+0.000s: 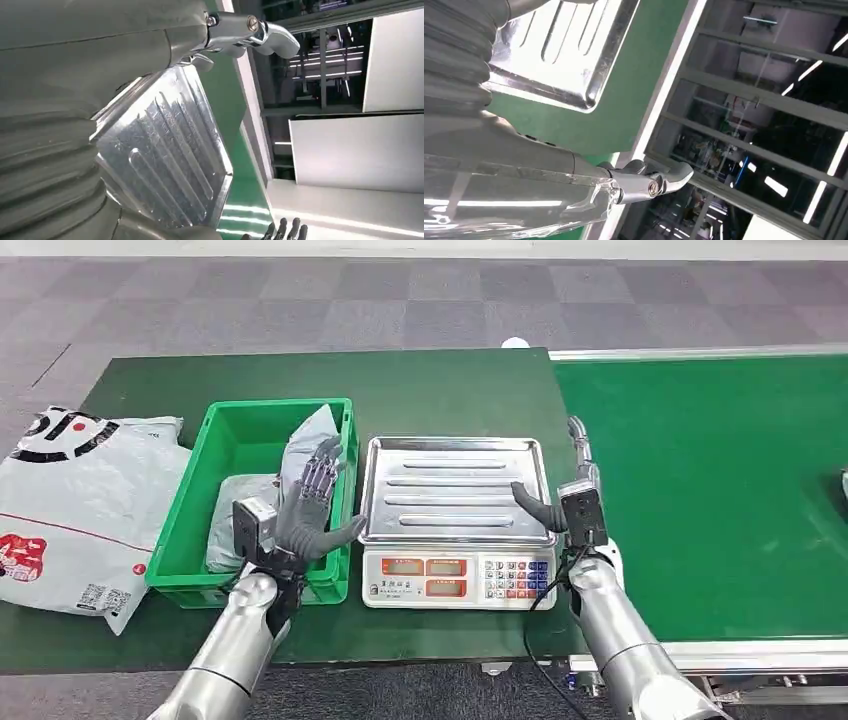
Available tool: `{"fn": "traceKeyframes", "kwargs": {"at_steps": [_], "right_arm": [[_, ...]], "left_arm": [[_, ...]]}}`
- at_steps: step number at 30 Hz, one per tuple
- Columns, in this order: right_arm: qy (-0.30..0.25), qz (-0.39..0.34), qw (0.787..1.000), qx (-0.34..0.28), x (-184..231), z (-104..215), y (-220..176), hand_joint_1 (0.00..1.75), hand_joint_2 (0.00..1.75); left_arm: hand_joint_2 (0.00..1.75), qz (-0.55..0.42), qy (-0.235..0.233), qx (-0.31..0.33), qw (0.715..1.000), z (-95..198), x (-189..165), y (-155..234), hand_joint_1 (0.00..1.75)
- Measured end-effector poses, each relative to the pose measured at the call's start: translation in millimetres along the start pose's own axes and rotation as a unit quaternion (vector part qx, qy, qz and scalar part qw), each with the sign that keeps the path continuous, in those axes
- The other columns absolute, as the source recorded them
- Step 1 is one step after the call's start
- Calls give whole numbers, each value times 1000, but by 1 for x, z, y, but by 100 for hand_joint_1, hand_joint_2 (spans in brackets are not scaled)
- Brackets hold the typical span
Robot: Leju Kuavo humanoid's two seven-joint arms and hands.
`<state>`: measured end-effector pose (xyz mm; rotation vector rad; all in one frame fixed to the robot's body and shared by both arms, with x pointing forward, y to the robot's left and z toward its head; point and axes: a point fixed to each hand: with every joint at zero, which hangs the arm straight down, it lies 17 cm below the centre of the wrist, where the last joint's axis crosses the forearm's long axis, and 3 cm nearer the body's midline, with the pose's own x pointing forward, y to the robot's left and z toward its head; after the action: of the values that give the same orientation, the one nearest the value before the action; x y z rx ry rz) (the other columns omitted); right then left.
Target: Moved the parcel from conveyor to table for the left to box.
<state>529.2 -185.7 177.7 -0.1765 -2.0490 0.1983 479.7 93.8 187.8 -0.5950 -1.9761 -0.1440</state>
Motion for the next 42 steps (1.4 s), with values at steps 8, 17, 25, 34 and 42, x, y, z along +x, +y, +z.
{"fn": "traceKeyframes", "kwargs": {"at_steps": [8, 17, 25, 34, 42], "right_arm": [[0, 0, 1000, 0, 0, 0, 0, 0, 175], [0, 4, 1000, -5, 0, 0, -2, 0, 175], [0, 5, 1000, -5, 0, 0, -2, 0, 175], [0, 6, 1000, -4, 0, 0, -1, 0, 175], [0, 6, 1000, -5, 0, 0, -2, 0, 175]], "left_arm": [[175, 0, -1, -1, 1000, -1, 1, 0, 0], [175, 2, 1, -4, 1000, -2, 0, -1, 0], [175, 2, 1, -5, 1000, -4, 0, -1, 0], [175, 3, 3, -6, 1000, -4, -1, -1, 0], [175, 4, 3, -7, 1000, -4, -1, -1, 0]]}}
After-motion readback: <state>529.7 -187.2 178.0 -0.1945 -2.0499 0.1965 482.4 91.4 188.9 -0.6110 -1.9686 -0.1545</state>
